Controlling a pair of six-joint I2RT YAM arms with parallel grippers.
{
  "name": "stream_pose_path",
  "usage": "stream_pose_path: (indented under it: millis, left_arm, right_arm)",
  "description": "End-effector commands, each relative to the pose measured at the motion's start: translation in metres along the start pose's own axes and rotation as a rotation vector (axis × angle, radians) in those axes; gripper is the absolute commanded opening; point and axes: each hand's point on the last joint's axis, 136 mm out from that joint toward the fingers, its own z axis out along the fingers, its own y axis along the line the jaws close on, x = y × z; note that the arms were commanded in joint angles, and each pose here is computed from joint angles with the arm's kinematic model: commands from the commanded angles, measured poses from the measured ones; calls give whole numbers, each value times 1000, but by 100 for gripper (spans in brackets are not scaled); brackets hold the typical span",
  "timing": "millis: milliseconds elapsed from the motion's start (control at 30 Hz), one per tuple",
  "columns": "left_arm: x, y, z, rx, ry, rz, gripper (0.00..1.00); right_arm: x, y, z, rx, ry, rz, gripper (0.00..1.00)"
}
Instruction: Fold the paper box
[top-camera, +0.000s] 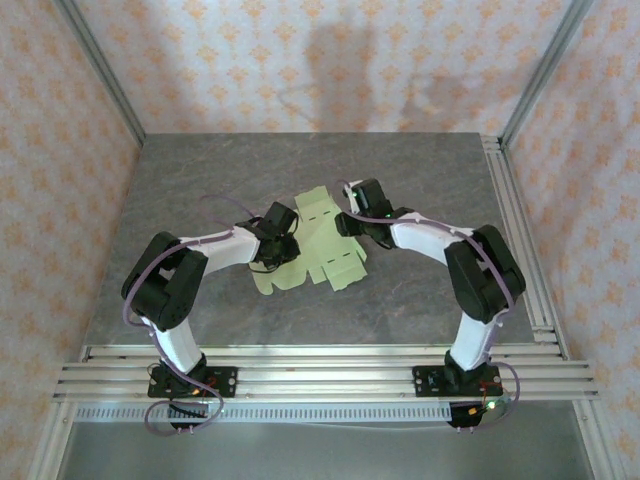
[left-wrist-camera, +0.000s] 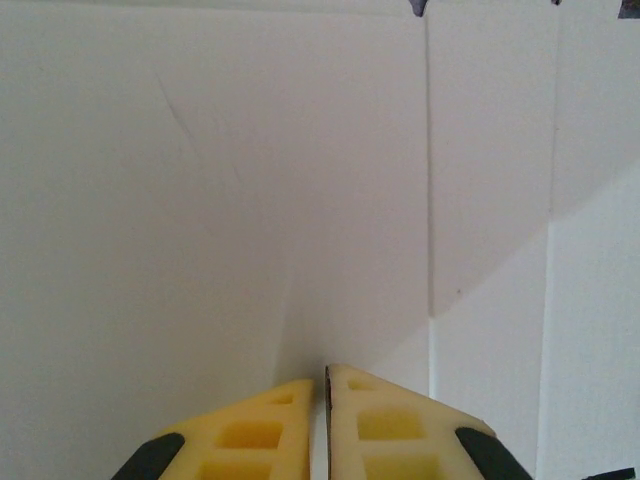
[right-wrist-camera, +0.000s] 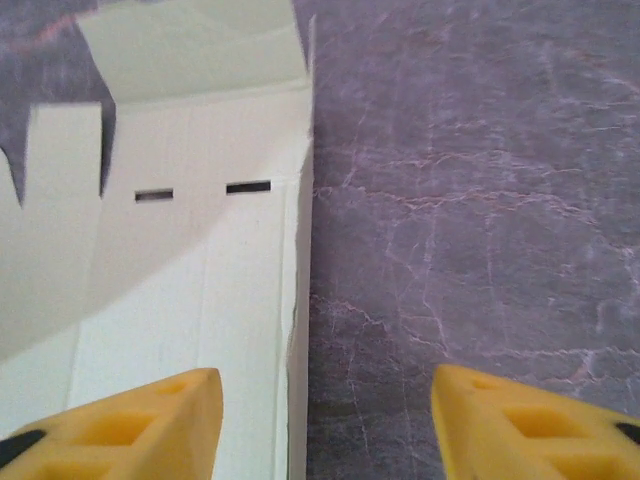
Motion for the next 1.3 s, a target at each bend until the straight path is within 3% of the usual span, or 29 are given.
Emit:
stream_pose_path:
  millis: [0, 133, 400, 600, 667, 733, 867, 1033, 1267]
  left_arm:
    - [5, 11, 3, -45, 11, 19, 13]
    - [5, 11, 5, -48, 9, 20, 13]
    - [6, 10, 7, -43, 16, 17, 13]
    - [6, 12, 6, -46, 15, 16, 13]
    - [6, 10, 4, -36, 12, 15, 15]
    - [4, 7, 0, -27, 2, 17, 26]
    - [-12, -4, -25, -15, -74, 50, 62]
    - [-38, -23, -68, 13, -163, 84, 76]
    - [-74, -69, -104, 114, -205, 103, 87]
  right_arm:
    - [9, 0, 13, 6, 39, -25, 46]
    - [18, -2, 18, 14, 49, -43, 34]
    - [22, 9, 22, -58, -13, -2, 25]
    - [19, 12, 22, -77, -41, 3, 0]
    - [19, 9, 19, -63, -43, -10, 0]
    - [20, 7, 17, -54, -43, -28, 0]
    - [18, 5, 10, -41, -55, -59, 0]
    - [14, 5, 0, -34, -112, -105, 0]
    - [3, 19, -16, 12, -264, -290, 0]
